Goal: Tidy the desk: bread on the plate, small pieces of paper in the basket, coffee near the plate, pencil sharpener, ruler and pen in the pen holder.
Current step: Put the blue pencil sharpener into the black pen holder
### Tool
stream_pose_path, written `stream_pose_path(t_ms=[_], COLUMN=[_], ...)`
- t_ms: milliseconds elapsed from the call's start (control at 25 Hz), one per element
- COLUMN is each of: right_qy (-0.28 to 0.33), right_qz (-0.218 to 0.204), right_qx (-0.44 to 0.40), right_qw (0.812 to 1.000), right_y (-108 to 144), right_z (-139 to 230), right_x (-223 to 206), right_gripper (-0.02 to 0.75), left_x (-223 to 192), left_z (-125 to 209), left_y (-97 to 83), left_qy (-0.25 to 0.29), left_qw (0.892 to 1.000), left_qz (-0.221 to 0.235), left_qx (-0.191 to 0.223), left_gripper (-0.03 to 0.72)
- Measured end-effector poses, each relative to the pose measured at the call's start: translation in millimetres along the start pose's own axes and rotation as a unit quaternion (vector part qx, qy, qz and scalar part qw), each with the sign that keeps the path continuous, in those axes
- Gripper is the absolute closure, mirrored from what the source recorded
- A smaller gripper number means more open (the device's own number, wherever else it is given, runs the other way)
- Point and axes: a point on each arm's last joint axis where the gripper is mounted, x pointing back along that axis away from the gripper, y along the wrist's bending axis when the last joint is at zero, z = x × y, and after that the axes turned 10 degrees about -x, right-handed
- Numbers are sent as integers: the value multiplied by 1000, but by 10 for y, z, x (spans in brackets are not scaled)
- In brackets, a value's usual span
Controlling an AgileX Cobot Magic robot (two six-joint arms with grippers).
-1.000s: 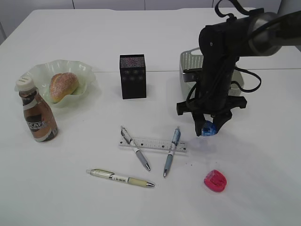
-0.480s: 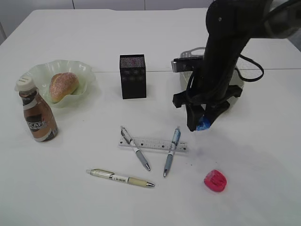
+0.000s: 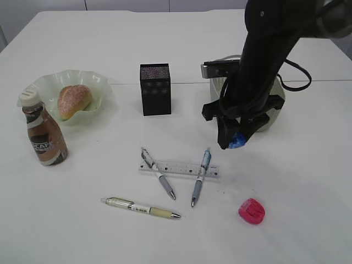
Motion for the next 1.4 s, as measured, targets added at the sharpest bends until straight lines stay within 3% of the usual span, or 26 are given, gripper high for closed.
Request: stream_pose_path(t_ms=[400,920,1400], right_qy=[-34,-59,-55], right_qz=[-66,-79,-79], right_qx=[1,88,101], right_qw=[997,991,990], right_y=[160,771,858], right_z=[98,378,418], right_x=[369,636,623], right_gripper=[428,428,428], left_x=[0,0,1], left_z=[10,15,22], left_y=[-12,-23,-38], left_qy=[5,8,12], left_qw=[1000,1000,1000], left_qz=[7,13,21], left_qx=[4,6,9], left_gripper=[308,308,328])
